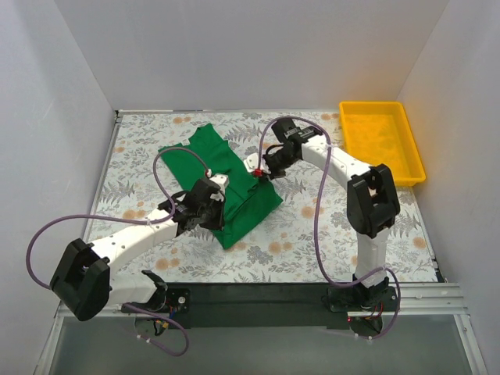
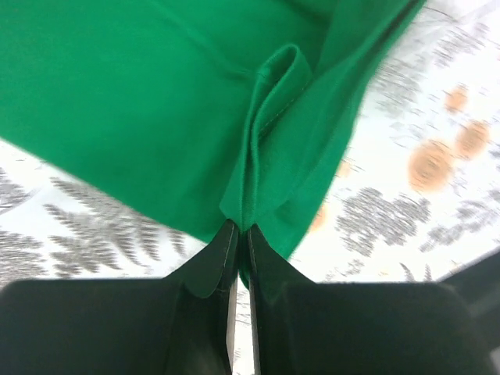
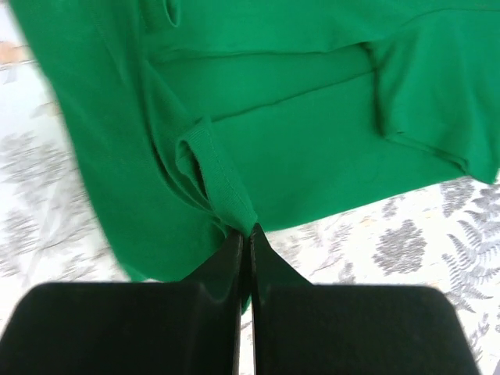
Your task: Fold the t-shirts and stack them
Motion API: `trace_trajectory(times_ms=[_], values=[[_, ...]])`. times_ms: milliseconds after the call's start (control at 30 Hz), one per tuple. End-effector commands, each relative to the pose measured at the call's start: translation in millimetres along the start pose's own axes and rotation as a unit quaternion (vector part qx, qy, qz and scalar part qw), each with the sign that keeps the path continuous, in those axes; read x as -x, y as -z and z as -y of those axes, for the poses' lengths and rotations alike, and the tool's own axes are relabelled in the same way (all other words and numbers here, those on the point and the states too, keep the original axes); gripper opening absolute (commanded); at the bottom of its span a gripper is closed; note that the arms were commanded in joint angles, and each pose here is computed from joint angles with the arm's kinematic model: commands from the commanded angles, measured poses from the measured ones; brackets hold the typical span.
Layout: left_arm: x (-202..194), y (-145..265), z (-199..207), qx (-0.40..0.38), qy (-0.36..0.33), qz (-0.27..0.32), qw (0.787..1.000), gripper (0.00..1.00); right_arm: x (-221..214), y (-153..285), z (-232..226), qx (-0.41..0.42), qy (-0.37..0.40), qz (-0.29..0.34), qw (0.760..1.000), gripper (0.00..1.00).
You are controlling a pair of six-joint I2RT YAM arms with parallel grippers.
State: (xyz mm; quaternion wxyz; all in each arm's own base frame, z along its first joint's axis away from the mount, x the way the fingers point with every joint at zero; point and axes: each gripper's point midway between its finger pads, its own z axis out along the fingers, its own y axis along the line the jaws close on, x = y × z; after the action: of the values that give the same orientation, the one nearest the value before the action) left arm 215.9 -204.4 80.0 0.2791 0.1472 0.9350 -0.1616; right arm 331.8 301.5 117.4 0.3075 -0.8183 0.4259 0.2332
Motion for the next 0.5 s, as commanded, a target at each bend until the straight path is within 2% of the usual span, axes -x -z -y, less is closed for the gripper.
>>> trace_trajectory(times_ms=[0,233,467], values=[[30,3,-20,0.021,0.008,0.033,0.999,0.00,3,-2,36,-0.023,-0.029,-0.005,0.999,0.01],[73,1,-71,0.079,0.043,0.078,0.993,0.00,-5,-28,87,-0.051,-0.074,-0.012,0.996,0.01],[91,-5,-104,0.106,0.061,0.088,0.989,0.00,-9,-45,123,-0.106,-0.099,-0.024,0.989,0.01]])
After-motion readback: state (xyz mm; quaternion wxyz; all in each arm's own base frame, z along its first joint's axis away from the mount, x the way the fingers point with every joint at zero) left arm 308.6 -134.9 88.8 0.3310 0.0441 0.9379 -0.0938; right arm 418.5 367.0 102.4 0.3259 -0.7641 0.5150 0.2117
